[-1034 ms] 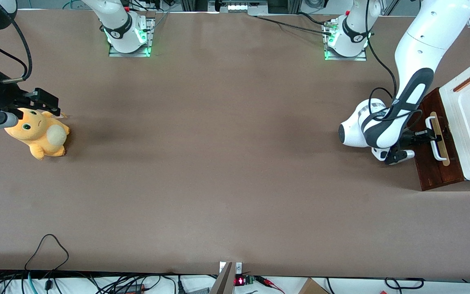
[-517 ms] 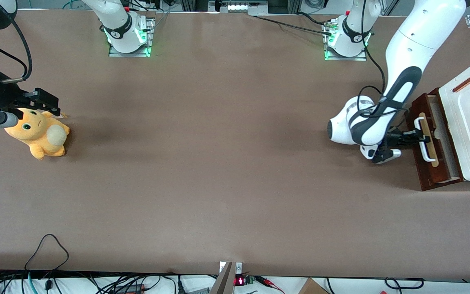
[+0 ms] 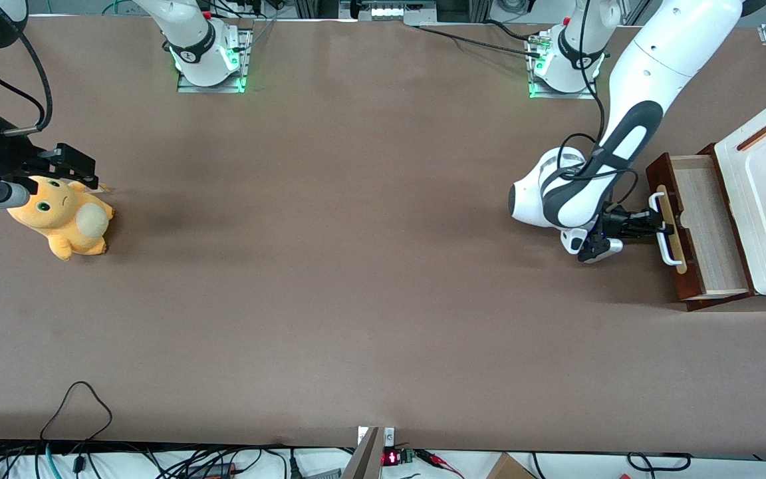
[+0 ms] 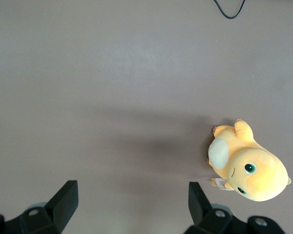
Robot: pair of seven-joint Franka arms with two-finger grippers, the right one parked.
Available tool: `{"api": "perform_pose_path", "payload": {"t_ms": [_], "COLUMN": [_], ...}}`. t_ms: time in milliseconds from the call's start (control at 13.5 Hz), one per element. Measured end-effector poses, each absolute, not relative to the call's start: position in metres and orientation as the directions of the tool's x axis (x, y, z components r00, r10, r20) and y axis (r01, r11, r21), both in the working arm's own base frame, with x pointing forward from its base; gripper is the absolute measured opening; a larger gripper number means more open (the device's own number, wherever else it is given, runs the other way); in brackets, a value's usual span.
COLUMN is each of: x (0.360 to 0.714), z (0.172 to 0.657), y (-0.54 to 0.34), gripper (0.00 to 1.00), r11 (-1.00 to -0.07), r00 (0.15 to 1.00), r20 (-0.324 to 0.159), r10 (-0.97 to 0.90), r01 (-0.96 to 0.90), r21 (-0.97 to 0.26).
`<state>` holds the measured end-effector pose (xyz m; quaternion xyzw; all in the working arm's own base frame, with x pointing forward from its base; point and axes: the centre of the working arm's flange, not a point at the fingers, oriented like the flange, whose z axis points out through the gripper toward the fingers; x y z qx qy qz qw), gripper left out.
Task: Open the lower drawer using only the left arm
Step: 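Pull the handle with the left gripper, sliding the drawer out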
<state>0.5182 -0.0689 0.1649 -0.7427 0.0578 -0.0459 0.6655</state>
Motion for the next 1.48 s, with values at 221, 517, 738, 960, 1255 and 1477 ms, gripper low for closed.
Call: {"api": "perform_pose_path", "payload": {"t_ms": [221, 517, 738, 960, 1255, 1477], "x": [0.517, 0.518, 0.520, 0.522, 0.539, 0.561], "z": [0.165, 0.165, 0.168, 0.170, 0.192, 0.235], "y": [-0.077, -0.083, -0.097, -0.098, -0.112, -0.131], "gripper": [0.18, 0.23, 0.52, 0.81, 1.00, 1.00], "r11": [-0.111, -0.127, -0.137, -0.144, -0.252, -0.436], "r00": [0.987, 0.984, 0.979, 0.981, 0.992, 0.999], "r20": [-0.007, -0.004, 0.005, 0.009, 0.008, -0.025], "r10": [-0.159, -0.177, -0.203, -0.194, -0.123, -0.043], "r01": [-0.025, -0.027, -0.023, -0.019, -0.023, -0.041], "r21": [-0.993, -0.992, -0.990, -0.989, -0.967, -0.899]}}
